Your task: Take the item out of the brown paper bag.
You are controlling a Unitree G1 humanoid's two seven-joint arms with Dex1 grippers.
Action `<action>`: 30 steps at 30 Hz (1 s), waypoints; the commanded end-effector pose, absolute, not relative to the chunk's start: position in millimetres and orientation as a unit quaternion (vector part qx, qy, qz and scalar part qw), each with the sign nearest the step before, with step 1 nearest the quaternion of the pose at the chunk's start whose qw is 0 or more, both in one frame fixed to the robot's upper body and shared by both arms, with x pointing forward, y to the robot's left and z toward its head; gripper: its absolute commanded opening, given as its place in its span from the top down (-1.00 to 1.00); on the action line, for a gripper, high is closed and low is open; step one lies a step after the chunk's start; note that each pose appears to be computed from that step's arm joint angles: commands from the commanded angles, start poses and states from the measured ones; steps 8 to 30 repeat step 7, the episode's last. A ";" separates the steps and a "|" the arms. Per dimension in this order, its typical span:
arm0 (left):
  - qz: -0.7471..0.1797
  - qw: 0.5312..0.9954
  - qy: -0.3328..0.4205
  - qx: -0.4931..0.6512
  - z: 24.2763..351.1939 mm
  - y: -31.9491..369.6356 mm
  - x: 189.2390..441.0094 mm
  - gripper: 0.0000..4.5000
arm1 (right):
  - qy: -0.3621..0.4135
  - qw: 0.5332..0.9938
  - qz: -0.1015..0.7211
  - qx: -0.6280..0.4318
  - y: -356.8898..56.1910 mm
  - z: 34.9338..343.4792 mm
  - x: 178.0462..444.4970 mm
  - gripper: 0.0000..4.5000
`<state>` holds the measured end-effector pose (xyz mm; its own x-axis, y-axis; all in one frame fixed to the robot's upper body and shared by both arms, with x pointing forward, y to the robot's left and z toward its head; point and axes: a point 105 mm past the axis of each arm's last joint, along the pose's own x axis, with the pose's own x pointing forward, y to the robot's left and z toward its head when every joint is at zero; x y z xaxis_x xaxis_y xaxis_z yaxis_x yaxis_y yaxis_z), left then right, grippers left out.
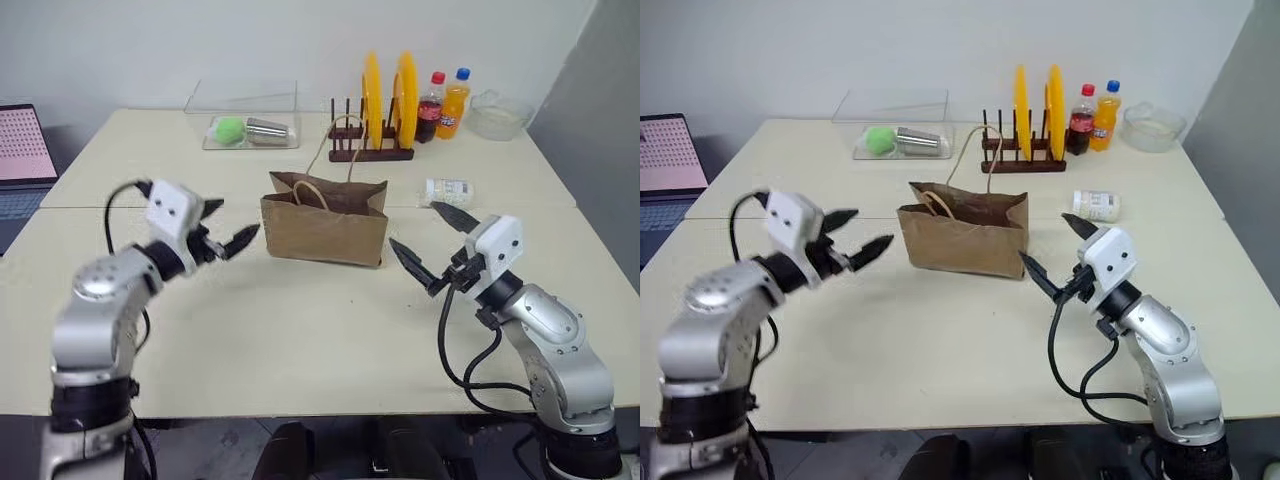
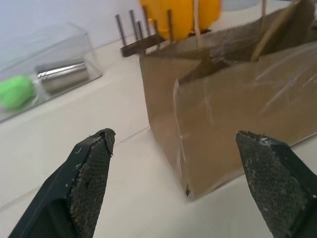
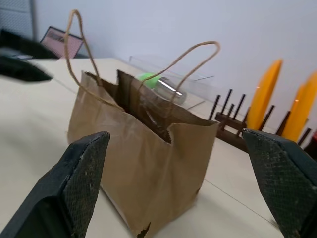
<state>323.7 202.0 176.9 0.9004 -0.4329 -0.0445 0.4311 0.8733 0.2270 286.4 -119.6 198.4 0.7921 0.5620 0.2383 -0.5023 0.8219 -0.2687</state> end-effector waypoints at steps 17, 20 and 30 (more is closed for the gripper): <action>-0.158 0.979 -0.053 0.117 156.0 179.7 305.3 -0.83 | -0.154 0.955 0.232 -0.099 -133.2 177.4 278.7 -1.00; -0.158 0.979 -0.053 0.117 156.0 179.7 305.3 -0.83 | -0.154 0.955 0.232 -0.099 -133.2 177.4 278.7 -1.00; -0.158 0.979 -0.053 0.117 156.0 179.7 305.3 -0.83 | -0.154 0.955 0.232 -0.099 -133.2 177.4 278.7 -1.00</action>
